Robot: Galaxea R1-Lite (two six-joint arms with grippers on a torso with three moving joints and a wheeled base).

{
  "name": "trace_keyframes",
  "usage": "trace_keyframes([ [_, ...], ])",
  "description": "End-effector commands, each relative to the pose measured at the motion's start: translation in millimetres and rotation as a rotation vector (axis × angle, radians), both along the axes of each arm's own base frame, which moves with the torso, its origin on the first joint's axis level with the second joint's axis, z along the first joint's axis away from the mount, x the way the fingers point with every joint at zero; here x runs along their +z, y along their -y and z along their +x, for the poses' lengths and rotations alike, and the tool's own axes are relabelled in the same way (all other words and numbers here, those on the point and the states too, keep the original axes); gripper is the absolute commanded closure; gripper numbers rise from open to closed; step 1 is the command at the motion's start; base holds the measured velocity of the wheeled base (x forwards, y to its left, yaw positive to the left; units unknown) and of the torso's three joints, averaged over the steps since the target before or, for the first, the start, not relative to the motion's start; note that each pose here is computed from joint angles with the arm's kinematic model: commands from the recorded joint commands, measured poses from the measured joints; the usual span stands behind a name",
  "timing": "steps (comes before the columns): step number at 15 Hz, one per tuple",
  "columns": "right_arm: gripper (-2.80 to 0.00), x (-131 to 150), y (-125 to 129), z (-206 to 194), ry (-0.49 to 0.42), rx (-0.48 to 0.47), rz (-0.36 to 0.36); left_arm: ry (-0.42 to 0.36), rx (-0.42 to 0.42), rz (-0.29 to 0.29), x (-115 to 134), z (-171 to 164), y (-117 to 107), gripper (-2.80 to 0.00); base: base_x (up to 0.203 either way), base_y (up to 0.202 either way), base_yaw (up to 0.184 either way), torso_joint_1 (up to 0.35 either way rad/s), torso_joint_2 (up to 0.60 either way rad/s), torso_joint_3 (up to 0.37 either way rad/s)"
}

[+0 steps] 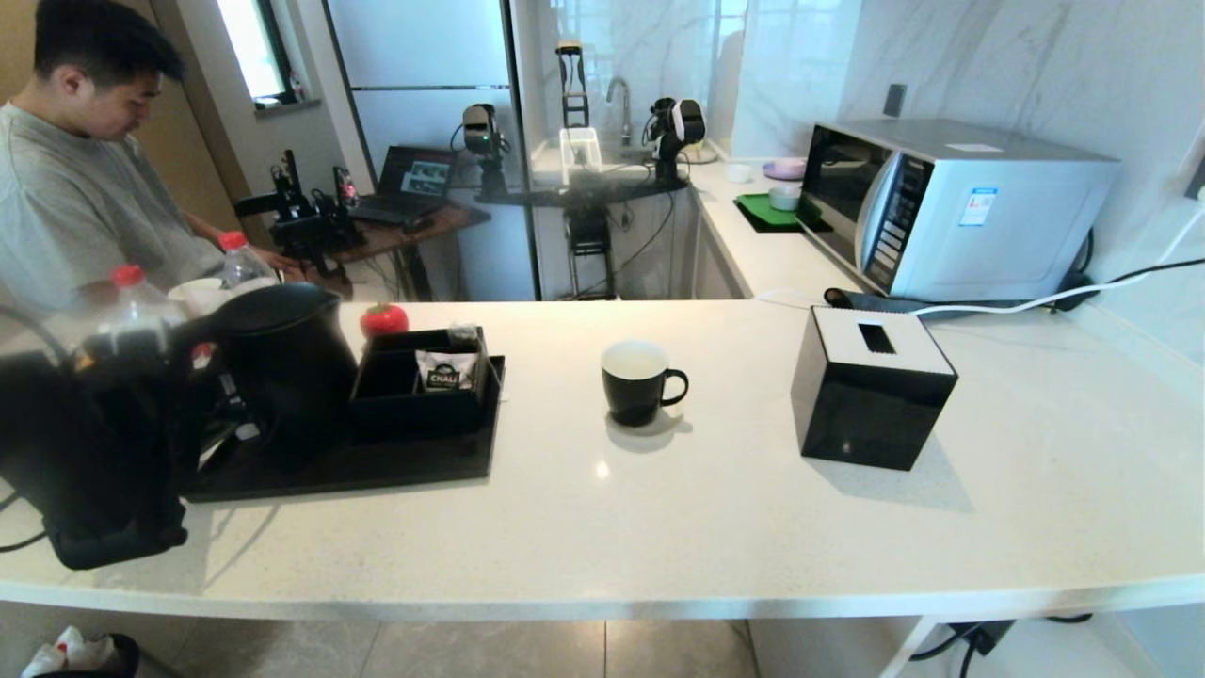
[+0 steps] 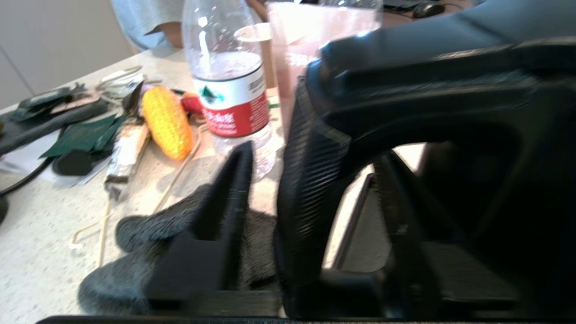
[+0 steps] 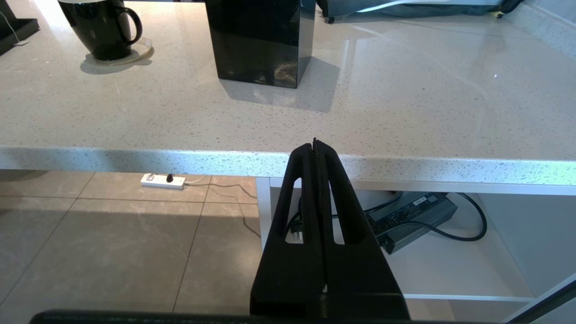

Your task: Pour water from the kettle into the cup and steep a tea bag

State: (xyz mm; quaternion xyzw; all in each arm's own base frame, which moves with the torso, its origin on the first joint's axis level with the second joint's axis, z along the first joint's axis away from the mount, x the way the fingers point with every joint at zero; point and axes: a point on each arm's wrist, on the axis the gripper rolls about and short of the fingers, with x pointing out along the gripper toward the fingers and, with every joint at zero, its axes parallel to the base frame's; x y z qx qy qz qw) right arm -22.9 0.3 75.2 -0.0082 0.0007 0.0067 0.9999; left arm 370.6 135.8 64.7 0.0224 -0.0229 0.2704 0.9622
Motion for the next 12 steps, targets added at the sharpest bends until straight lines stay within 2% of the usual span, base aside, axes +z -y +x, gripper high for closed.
trace_keyframes([
  [1, 0.0, 0, 0, 0, -0.002, 0.0, 0.0, 0.043, 0.004, 0.015, 6, -2, 0, -2.8, 0.0, 0.0, 0.0, 0.0, 0.0, 0.0],
  [6, 0.0, 0, 0, 0, -0.002, 0.0, 0.0, 0.038, 0.007, 0.012, 13, -12, 4, -2.8, 0.0, 0.0, 0.0, 0.0, 0.0, 0.0],
  [12, 0.0, 0, 0, 0, -0.002, 0.0, 0.0, -0.016, 0.003, -0.009, 25, -53, 20, -2.8, 0.0, 0.0, 0.0, 0.0, 0.0, 0.0],
])
